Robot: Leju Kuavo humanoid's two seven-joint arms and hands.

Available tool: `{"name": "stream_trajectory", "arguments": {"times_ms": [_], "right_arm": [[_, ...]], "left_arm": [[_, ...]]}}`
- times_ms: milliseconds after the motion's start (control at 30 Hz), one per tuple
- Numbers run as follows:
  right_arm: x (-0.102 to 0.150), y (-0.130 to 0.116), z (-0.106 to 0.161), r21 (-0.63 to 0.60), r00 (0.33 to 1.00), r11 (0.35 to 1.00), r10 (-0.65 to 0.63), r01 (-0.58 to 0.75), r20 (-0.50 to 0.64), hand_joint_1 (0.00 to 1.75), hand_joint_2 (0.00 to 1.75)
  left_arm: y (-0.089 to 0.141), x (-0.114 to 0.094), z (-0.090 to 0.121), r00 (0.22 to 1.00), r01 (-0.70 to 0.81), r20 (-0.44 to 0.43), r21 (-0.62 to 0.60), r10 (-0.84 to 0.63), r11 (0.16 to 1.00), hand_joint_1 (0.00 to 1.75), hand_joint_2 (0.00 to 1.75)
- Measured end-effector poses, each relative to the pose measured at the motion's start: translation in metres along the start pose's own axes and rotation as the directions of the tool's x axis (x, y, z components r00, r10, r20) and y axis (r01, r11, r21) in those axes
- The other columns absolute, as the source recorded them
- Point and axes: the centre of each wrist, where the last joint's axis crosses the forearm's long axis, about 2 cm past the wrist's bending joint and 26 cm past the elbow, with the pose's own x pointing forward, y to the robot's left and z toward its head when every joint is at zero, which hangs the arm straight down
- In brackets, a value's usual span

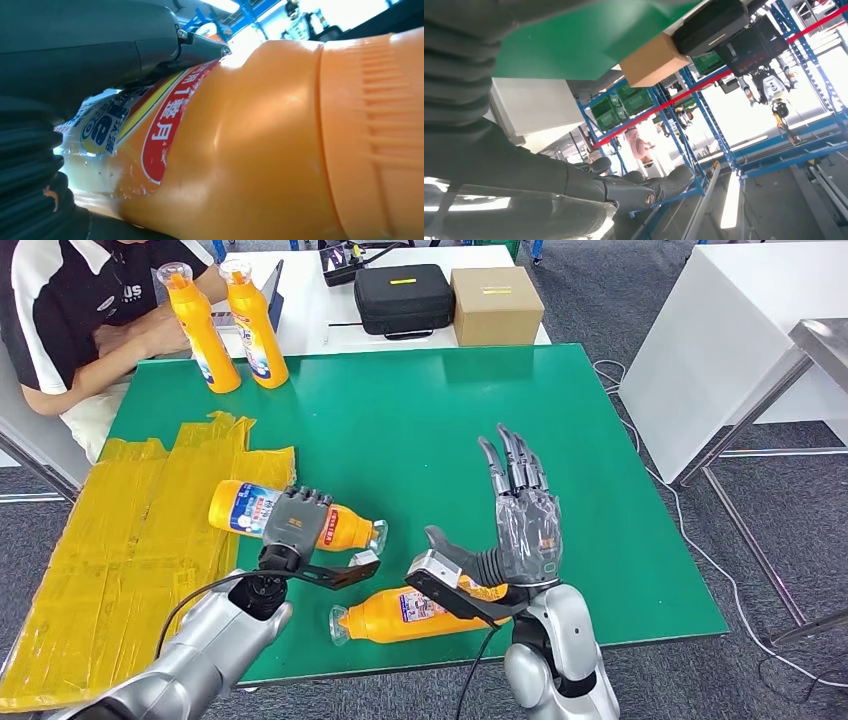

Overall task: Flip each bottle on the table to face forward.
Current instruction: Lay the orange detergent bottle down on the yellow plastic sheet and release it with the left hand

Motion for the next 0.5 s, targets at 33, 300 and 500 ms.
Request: {"name": "stream_trajectory", "arguments": {"times_ms": [33, 300, 500], "right_arm": [[0.0, 0.0, -0.001, 0.0, 1.0, 1.0, -0.001, 0.001, 0.0, 0.0, 1.75], [-0.002, 0.005, 0.002, 0.02, 1.0, 1.0, 0.003, -0.003, -0.007, 0.0, 1.75], [-0.009, 0.015, 0.011, 0.069, 1.0, 0.998, 0.004, -0.002, -0.027, 0.0, 1.75]], "left_arm": [[-0.001, -0.003, 0.0, 1.0, -0.003, -0.016, -0.002, 0.003, 1.0, 1.75, 1.75], [-0.011, -0.05, -0.005, 0.978, -0.045, -0.207, -0.053, 0.033, 0.998, 1.75, 1.75], [-0.022, -0.088, -0.002, 0.952, -0.058, -0.303, -0.075, 0.033, 0.995, 1.75, 1.75]]}}
